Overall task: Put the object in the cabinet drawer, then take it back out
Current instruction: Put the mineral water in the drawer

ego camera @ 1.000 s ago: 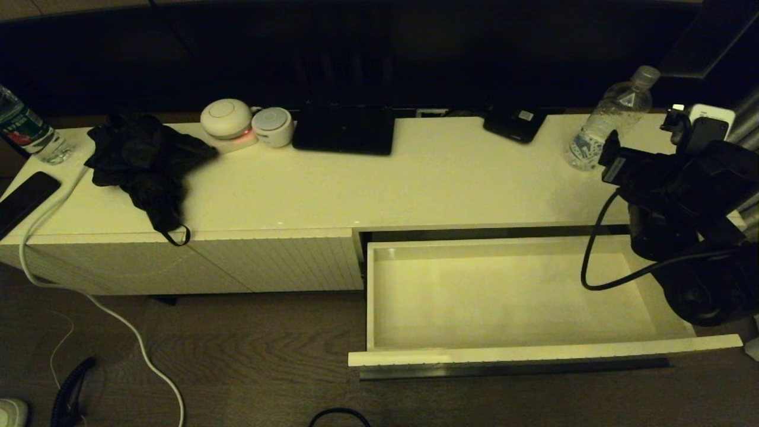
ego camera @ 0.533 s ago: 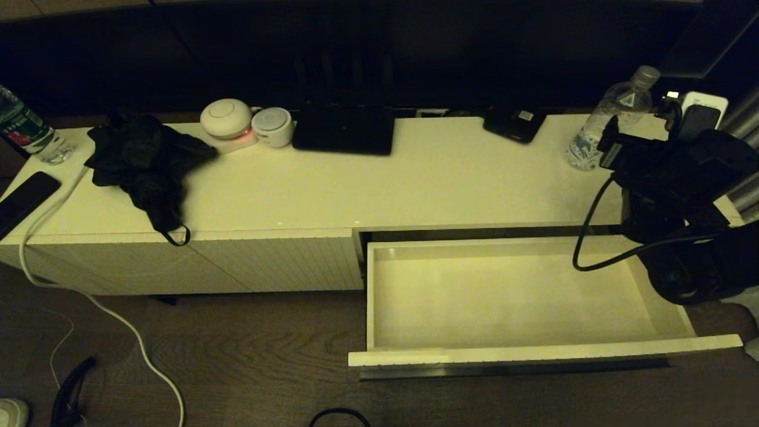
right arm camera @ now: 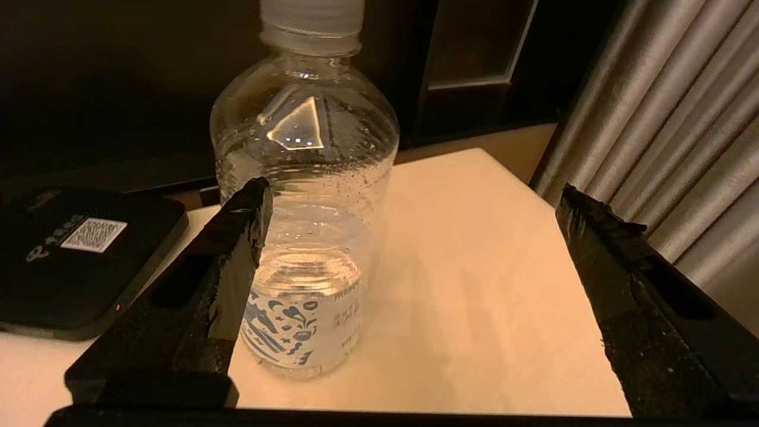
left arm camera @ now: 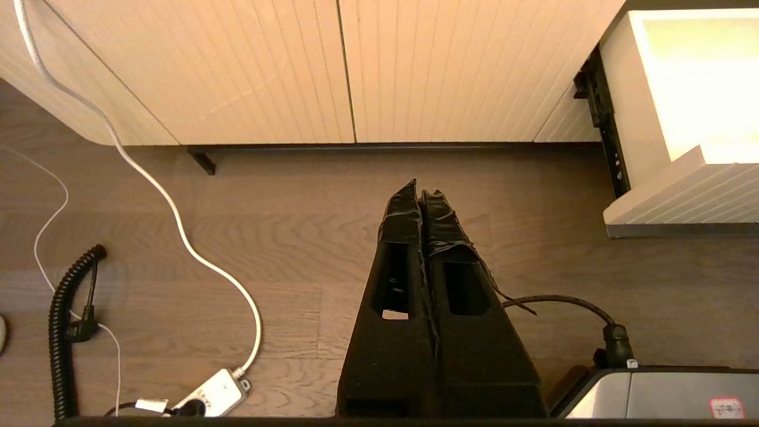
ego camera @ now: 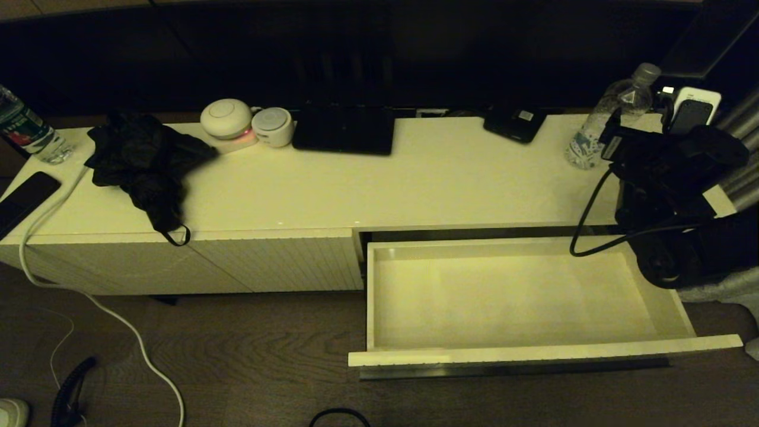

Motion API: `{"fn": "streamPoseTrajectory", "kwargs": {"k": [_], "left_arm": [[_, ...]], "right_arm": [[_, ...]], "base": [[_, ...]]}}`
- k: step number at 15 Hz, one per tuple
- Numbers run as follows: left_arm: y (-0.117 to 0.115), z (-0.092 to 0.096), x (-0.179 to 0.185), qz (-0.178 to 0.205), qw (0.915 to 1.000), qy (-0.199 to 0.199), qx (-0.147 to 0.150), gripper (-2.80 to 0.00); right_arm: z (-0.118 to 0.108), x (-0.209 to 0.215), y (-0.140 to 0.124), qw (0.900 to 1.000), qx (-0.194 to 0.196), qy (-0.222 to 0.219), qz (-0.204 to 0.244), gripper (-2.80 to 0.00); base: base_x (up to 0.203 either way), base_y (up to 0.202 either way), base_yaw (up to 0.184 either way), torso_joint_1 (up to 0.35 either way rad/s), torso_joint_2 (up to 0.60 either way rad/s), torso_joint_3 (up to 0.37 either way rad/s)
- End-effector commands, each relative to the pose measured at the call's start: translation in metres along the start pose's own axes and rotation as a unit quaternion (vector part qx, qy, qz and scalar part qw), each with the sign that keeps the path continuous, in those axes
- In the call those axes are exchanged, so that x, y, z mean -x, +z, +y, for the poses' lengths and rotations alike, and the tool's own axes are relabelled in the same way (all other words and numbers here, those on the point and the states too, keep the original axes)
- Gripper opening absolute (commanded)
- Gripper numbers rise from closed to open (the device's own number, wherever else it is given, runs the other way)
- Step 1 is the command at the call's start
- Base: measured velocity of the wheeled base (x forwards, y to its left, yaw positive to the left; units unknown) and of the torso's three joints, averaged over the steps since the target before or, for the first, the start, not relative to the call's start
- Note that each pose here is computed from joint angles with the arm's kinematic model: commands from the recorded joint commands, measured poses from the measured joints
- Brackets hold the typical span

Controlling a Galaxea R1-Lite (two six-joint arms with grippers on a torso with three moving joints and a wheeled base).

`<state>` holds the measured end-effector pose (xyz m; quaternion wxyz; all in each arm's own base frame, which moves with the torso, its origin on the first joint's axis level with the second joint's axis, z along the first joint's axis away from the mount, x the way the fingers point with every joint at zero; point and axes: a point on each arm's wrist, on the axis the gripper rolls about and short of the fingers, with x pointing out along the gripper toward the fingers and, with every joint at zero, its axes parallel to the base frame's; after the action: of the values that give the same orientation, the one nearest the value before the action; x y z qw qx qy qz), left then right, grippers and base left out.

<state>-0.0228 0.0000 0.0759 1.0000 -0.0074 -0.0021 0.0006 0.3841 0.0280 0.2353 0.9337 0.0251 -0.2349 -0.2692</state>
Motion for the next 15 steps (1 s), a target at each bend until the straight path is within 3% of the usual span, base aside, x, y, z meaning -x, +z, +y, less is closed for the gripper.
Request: {"fn": "streamPoseTrajectory", "kwargs": {"k": [1, 5, 6, 15], "left_arm": [[-0.0004, 0.0, 0.0, 0.0, 1.0, 0.0, 0.0, -2.8], [-0.0004, 0.0, 0.0, 0.0, 1.0, 0.0, 0.0, -2.8], [-0.0002, 0.0, 0.0001, -0.001, 1.0, 0.0, 0.0, -2.8], [-0.0004, 0.0, 0.0, 0.0, 1.0, 0.0, 0.0, -2.8]], "right_arm": [[0.0017, -0.0051, -0.0049, 1.0, -0.001, -0.005, -0.004, 0.0], [0.0032, -0.0074, -0.0047, 1.0, 0.001, -0.007, -0.009, 0.0], [0.0035, -0.0072, -0.0039, 1.0, 0.002, -0.007, -0.01, -2.8], [0.0033, -0.0011, -0.0073, 1.0, 0.007, -0.002, 0.0, -2.8]], "base": [[0.0, 0.0, 0.0, 0.0, 0.0, 0.0], [0.0, 0.0, 0.0, 0.0, 0.0, 0.0], [0.0, 0.0, 0.0, 0.0, 0.0, 0.0], [0.0, 0.0, 0.0, 0.0, 0.0, 0.0]]}}
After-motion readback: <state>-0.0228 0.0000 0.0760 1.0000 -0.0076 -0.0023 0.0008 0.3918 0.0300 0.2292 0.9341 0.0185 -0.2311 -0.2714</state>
